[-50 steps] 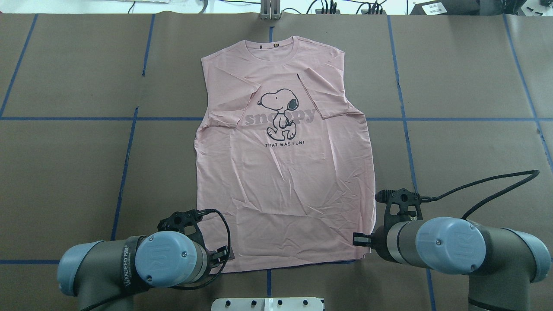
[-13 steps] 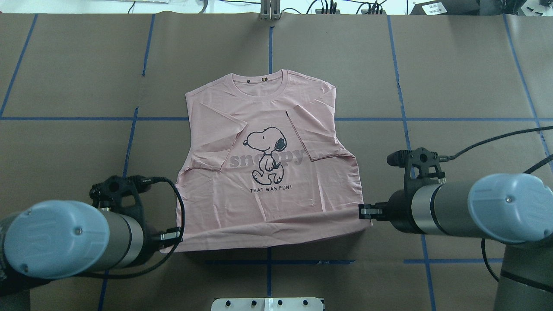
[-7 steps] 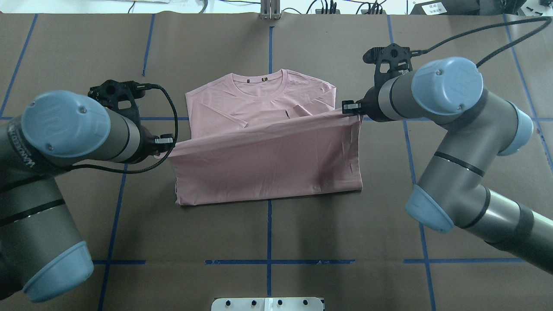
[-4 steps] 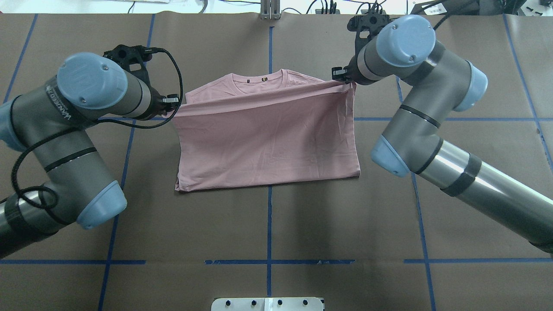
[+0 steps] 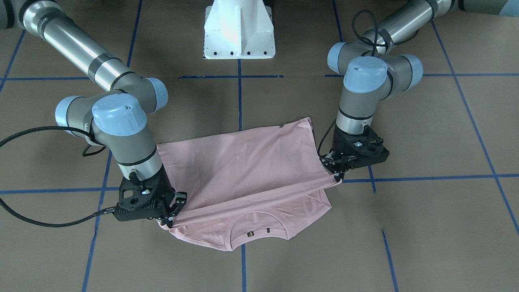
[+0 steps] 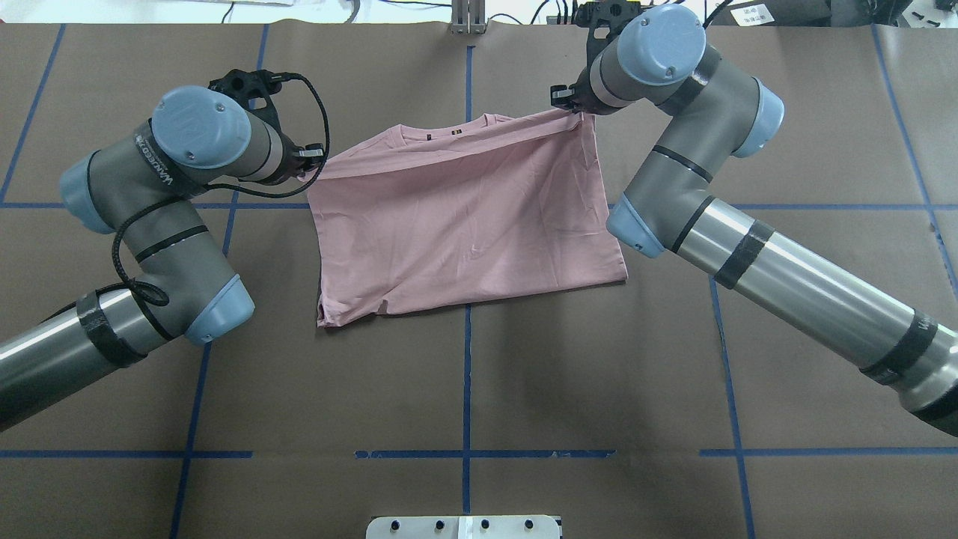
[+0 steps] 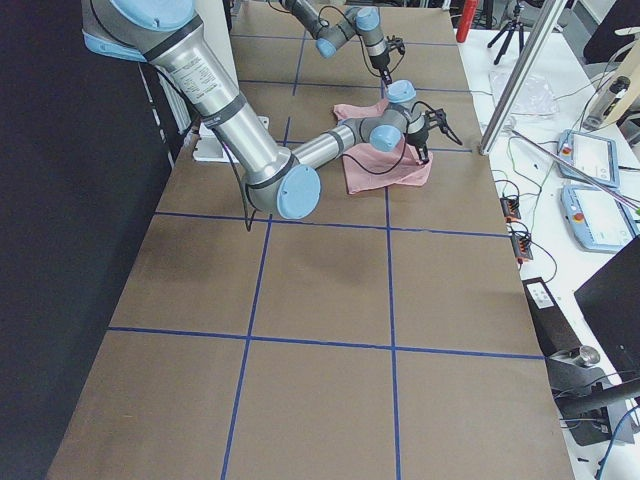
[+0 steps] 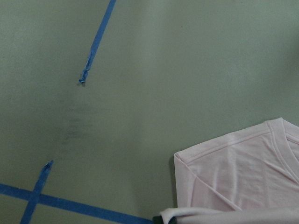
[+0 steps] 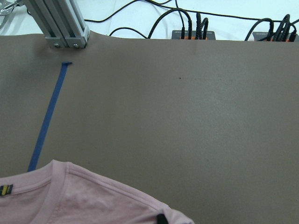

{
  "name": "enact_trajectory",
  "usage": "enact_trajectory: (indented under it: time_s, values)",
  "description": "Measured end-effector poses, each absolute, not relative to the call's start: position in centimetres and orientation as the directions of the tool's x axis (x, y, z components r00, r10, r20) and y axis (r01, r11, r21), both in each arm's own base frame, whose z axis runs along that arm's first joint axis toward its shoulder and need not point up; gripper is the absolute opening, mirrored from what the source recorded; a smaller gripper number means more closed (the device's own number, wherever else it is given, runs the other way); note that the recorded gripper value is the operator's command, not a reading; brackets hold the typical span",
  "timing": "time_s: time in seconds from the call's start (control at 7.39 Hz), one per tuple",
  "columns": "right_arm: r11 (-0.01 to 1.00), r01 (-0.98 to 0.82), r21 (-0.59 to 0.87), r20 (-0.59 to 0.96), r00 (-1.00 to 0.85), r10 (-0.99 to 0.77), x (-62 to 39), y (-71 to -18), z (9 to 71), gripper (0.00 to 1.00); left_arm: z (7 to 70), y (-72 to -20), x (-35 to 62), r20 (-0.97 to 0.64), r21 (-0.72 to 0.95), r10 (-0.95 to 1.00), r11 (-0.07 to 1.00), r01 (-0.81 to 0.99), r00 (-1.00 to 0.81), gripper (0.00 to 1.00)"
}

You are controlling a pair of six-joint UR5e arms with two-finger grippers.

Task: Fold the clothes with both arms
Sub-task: 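Lift the hem with both grippers and fold it toward the collar, then lower the hem onto the collar edge and open both grippers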

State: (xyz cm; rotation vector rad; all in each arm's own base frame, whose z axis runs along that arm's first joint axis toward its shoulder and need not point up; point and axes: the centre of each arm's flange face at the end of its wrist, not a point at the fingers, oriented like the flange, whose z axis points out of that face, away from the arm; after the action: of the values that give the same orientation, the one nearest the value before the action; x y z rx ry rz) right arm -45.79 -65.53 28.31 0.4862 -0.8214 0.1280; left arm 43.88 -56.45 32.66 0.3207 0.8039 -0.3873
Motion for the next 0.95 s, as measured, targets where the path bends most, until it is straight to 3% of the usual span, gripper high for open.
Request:
enact_trajectory:
  time_s: [0.95]
  values:
    - [0.88, -0.294, 0.373, 0.731, 0.678, -0.083, -46.8, -66.3, 27.9, 0.0, 33.8, -60.2, 43.5, -0.73, 0.158, -0.246, 0.847, 0.508, 0.638, 0.0]
